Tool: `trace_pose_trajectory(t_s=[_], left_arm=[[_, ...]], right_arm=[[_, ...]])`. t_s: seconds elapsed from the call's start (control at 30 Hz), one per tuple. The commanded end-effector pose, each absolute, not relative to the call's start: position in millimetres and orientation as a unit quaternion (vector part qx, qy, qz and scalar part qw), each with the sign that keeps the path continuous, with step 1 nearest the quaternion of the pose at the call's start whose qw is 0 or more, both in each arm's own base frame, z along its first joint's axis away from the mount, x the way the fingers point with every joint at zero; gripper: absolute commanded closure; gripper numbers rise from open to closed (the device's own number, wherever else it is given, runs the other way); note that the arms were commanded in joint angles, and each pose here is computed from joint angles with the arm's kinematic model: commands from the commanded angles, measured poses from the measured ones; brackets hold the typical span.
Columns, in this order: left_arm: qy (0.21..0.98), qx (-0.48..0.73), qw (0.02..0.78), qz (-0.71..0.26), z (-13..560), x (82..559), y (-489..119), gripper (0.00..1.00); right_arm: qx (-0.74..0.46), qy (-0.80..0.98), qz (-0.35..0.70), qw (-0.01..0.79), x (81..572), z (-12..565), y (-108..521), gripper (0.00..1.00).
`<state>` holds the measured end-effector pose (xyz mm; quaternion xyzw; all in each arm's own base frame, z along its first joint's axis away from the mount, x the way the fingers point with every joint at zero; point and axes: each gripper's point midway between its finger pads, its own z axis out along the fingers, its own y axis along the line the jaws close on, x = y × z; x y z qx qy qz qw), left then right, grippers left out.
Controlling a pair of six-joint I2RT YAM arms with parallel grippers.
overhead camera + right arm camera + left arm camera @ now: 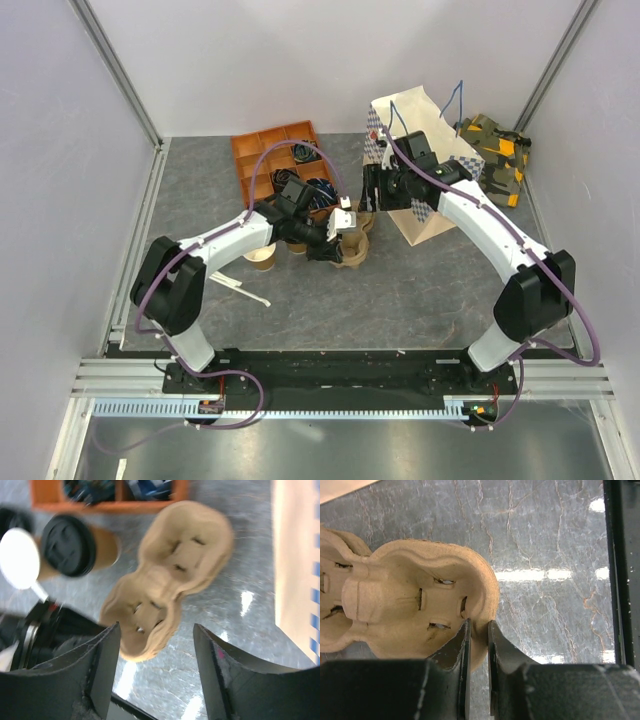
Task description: Pack the takeout coffee
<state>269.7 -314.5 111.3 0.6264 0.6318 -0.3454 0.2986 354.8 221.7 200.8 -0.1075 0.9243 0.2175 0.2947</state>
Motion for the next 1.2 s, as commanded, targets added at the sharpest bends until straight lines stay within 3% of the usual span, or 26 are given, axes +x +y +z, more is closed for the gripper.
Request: trace_pose_trajectory(t_s=[0.0,0.13,0.47,0.9,1.17], left_arm=[[0.631,0.619,0.358,-0.302,131.2,293.3,-314.8,0.98],[0.631,0.619,0.359,-0.299,130.0,293.1,-315.6,0.98],[0.63,0.62,0.361,-0.298,129.0,293.4,-315.6,0.98],[0.628,0.62,0.361,-0.301,128.7,292.5,-316.9,0.98],[0.627,0.622,0.36,-0.3,125.3,292.2,-316.5,0.98]], right_arm=[[-0.003,0.928,0.173,0.33,376.3,205.9,209.6,0.34],[0.037,0.935,0.176,0.307,376.8,194.0,214.8,0.35],[0.028,0.953,0.168,0.252,359.7,150.4,229.7,0.51],[0.028,0.965,0.155,0.211,353.7,113.4,232.2,0.52],[0.028,0.965,0.159,0.208,353.5,113.2,234.0,0.6]])
